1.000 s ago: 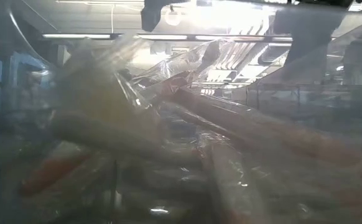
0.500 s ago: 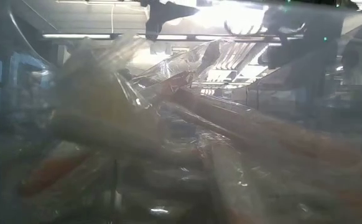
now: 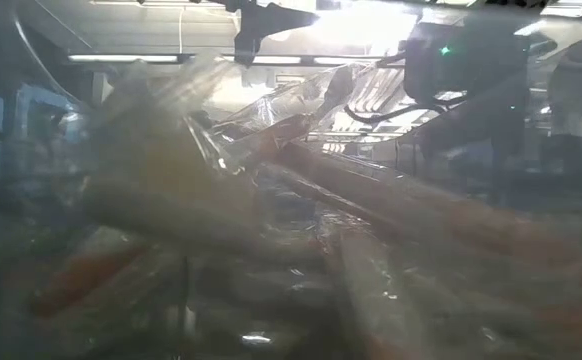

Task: Pick & Place Toothbrushes
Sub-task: Put the orange toothbrush into the bottom black bin

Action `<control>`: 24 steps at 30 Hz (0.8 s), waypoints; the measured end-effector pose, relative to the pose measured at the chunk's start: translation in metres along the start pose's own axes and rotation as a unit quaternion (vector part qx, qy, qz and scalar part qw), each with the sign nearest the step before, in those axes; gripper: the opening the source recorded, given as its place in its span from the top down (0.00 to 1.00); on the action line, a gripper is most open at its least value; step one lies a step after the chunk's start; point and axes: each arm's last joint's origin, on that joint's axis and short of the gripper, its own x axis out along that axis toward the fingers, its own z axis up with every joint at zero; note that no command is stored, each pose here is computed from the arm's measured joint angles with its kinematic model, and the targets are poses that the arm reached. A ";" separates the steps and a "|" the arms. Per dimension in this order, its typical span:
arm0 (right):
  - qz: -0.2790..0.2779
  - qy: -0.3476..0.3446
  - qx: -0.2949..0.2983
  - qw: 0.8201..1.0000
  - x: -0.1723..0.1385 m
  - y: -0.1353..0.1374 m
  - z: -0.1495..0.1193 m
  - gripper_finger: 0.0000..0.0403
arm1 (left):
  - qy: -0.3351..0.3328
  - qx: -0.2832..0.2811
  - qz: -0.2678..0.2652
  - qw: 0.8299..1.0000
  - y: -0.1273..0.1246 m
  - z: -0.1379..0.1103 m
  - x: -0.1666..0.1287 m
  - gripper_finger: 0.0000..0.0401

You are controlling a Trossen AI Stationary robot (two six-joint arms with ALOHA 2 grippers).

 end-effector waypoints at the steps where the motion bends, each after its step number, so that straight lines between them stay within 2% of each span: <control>1: 0.002 0.000 0.000 1.000 0.001 0.000 0.001 0.47 | 0.000 0.000 0.000 1.000 0.000 0.000 0.000 0.53; 6: -0.007 -0.003 0.000 1.000 0.001 0.000 0.001 0.47 | 0.009 0.001 0.006 1.000 0.001 -0.002 0.000 0.53; 16: -0.003 -0.028 0.005 1.000 -0.022 -0.005 -0.007 0.47 | 0.013 0.002 0.008 1.000 0.002 -0.003 0.000 0.53; 24: 0.050 -0.047 0.002 0.998 -0.034 -0.004 -0.010 0.47 | 0.013 0.002 0.009 1.000 0.002 -0.003 0.000 0.53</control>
